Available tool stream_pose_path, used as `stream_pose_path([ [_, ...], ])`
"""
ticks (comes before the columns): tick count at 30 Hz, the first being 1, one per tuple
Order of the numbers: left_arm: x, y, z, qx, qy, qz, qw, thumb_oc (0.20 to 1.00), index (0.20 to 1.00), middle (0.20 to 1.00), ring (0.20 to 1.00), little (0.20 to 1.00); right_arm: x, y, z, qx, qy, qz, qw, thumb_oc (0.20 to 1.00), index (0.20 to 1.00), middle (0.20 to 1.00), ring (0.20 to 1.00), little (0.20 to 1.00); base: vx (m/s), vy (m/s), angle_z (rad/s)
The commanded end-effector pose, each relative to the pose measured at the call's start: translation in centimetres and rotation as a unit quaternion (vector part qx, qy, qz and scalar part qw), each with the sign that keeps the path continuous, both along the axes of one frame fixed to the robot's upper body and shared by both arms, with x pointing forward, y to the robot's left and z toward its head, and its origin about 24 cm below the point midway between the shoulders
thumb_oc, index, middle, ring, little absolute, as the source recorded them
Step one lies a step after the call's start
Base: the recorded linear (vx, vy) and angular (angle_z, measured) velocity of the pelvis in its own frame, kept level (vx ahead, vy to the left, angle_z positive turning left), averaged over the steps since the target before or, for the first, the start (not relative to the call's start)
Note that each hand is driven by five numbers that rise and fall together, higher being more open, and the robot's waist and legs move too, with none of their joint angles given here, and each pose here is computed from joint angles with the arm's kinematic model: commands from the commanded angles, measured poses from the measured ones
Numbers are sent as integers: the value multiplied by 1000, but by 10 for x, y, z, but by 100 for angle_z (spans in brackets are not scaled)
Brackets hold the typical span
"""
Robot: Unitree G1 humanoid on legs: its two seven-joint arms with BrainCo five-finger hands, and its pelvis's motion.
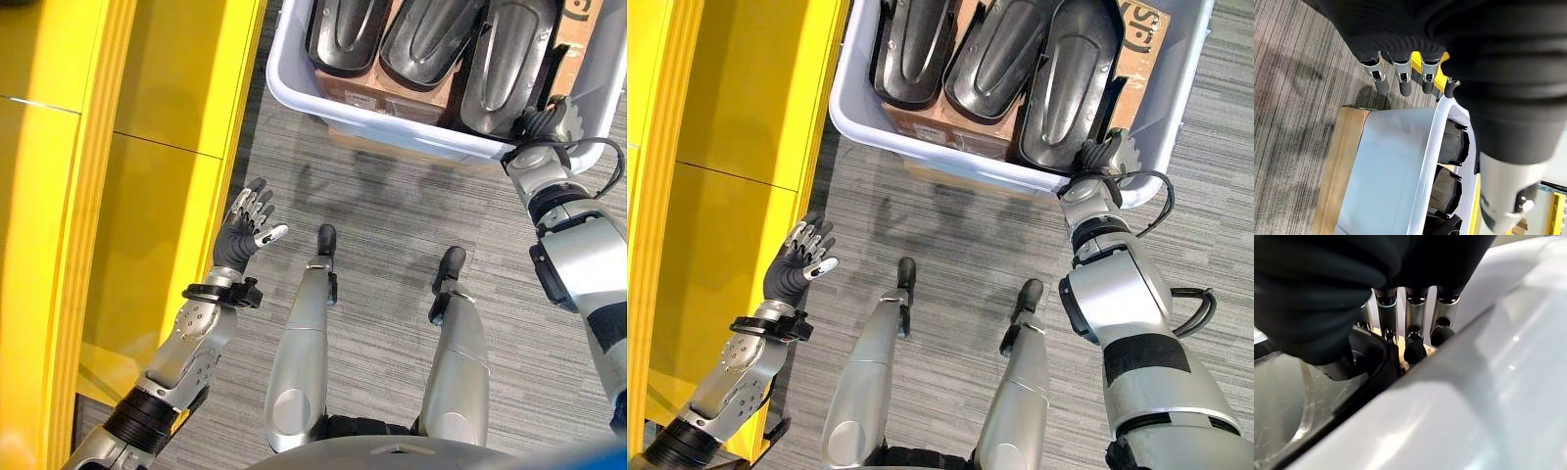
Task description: Move parts from the plastic box to the shelf.
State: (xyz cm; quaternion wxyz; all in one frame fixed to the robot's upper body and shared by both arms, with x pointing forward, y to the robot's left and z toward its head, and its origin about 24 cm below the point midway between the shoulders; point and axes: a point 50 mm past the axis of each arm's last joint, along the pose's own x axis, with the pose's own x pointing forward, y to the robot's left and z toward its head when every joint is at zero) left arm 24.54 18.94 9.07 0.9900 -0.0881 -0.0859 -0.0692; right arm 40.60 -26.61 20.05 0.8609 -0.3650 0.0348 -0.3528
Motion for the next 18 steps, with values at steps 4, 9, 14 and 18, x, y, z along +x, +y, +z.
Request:
stream_pose_path([
  [4,-10,0,13,-13,-42,-5,999,1000,1000,1000,1000,1000,-2,-7,5,35,-53,-8,998,200,200,200,200,200,0,0,0],
  [9,-6,3,12,-18,-41,9,999,1000,1000,1000,1000,1000,-4,-2,-13,152,-114,-2,982,200,200,200,200,200,-34,2,-1],
  [14,-7,6,9,-19,-33,16,999,1000,1000,1000,1000,1000,-7,2,-25,195,-147,0,970,200,200,200,200,200,-2,-8,-6],
  [18,-8,8,5,-17,-22,18,999,1000,1000,1000,1000,1000,-9,11,-31,231,-179,10,956,200,200,200,200,200,-25,-14,-6],
])
